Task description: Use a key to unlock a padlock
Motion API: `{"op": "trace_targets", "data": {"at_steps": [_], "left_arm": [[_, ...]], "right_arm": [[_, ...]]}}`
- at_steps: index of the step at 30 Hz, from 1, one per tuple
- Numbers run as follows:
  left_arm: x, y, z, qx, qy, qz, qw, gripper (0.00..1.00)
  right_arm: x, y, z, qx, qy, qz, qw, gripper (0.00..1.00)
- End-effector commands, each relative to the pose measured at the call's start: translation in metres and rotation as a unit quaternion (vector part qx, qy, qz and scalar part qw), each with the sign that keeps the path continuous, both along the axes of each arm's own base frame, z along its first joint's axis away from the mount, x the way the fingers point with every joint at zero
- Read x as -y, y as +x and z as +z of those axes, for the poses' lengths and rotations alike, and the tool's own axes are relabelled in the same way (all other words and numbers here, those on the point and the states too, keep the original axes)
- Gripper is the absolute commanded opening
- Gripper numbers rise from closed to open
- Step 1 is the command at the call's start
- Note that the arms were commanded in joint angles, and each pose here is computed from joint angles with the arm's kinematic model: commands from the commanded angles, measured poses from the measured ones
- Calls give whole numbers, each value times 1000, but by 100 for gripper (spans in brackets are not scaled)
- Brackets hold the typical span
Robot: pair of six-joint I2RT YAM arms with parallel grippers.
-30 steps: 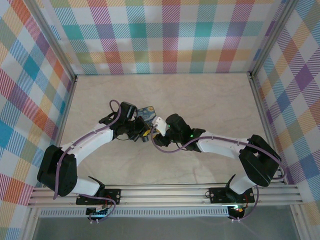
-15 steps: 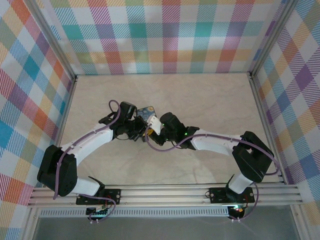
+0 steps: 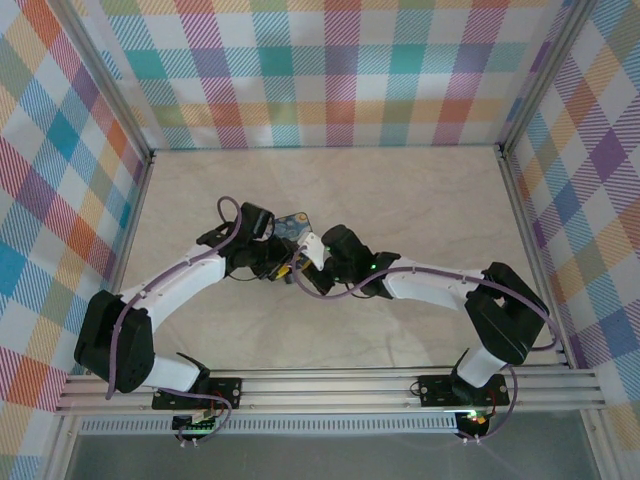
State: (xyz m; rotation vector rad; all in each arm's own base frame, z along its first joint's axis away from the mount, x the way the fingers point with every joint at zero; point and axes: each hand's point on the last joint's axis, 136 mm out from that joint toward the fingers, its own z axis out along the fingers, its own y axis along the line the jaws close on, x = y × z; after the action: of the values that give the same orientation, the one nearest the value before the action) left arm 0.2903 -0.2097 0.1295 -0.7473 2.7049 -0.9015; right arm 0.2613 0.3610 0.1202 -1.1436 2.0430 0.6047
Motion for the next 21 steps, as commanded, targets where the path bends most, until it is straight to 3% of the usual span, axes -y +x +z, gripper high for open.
{"op": "trace_targets", "data": {"at_steps": [1,4,9,21], "left_arm": [[-14,3,21,50,38,-43,997,47],[-8,6,27,74,29,-80,994,48],[19,2,31,90,-38,-139,985,47],[43,-8,41,144,-128,-189,963,31]], "right_arm": [[10,-9,8,-67,41,-4,997,0],[14,-14,13,-121,78,6,990,0],[23,-27,26,-232,189,47,953,0],[27,-28,52,-291,236,75,924,0]]}}
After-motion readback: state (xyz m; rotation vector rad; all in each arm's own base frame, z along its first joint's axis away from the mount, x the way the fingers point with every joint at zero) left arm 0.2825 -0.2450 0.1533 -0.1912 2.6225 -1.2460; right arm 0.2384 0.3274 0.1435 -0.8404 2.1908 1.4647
